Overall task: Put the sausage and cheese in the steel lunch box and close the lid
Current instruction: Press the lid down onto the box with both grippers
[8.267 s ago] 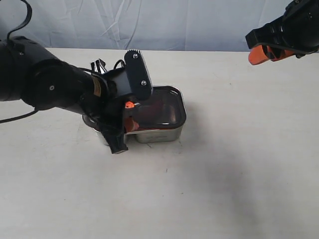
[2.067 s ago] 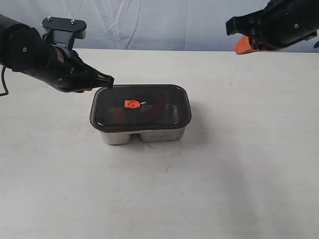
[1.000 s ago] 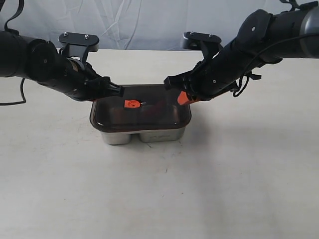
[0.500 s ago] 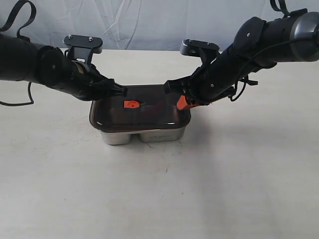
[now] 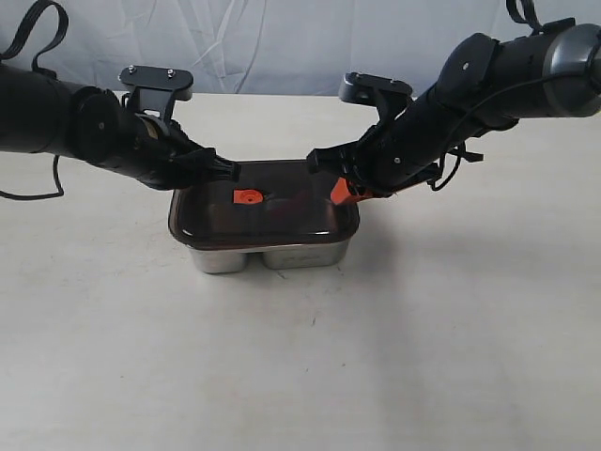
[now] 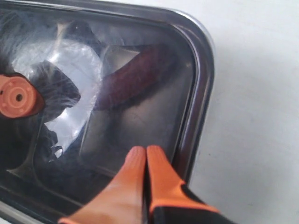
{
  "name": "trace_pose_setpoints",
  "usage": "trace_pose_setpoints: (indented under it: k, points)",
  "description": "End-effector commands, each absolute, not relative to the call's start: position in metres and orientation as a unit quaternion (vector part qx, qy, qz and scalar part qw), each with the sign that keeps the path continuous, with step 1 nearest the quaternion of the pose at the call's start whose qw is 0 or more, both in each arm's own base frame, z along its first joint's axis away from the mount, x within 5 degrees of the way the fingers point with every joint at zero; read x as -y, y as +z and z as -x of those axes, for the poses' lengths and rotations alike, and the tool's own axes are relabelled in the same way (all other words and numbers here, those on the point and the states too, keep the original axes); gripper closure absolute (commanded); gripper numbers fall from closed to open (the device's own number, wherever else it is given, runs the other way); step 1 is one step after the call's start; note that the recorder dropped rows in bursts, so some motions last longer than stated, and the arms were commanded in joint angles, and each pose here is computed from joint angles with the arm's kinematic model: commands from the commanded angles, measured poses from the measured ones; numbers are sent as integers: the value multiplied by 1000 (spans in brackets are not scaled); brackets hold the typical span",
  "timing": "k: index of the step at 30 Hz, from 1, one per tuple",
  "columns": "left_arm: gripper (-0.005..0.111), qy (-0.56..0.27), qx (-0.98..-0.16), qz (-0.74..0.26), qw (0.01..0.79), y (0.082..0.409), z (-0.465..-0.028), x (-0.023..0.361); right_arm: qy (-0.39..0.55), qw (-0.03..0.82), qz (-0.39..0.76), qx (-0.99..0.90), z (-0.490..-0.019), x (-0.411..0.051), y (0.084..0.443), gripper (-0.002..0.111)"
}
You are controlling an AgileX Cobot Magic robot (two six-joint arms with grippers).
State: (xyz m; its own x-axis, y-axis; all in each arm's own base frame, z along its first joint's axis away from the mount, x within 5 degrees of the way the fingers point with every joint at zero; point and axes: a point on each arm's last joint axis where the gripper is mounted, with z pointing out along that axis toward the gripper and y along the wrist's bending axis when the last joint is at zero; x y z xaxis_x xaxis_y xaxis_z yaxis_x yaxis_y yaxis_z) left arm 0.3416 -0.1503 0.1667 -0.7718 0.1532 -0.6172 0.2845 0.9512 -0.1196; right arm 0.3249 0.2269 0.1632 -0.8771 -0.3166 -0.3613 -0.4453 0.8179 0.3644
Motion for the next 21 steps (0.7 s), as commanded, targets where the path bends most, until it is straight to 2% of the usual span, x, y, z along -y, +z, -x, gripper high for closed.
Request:
trace_pose_setpoints:
  k: [1, 6, 13, 18, 21]
  points:
    - [107, -98, -938, -128, 305, 163, -338, 150, 198, 129, 234, -943, -321, -223, 155, 108]
    - [107, -106, -924, -130, 345, 189, -337, 149, 198, 155, 239, -938, -321, -221, 170, 108]
    - [107, -97, -908, -155, 378, 216, -331, 145, 196, 162, 239, -937, -322, -221, 171, 108]
    - [107, -66, -923, -177, 334, 212, -324, 138, 196, 160, 240, -937, -322, -221, 171, 108]
    - [107, -51, -931, -144, 332, 210, -328, 126, 196, 160, 240, -937, -322, -221, 171, 108]
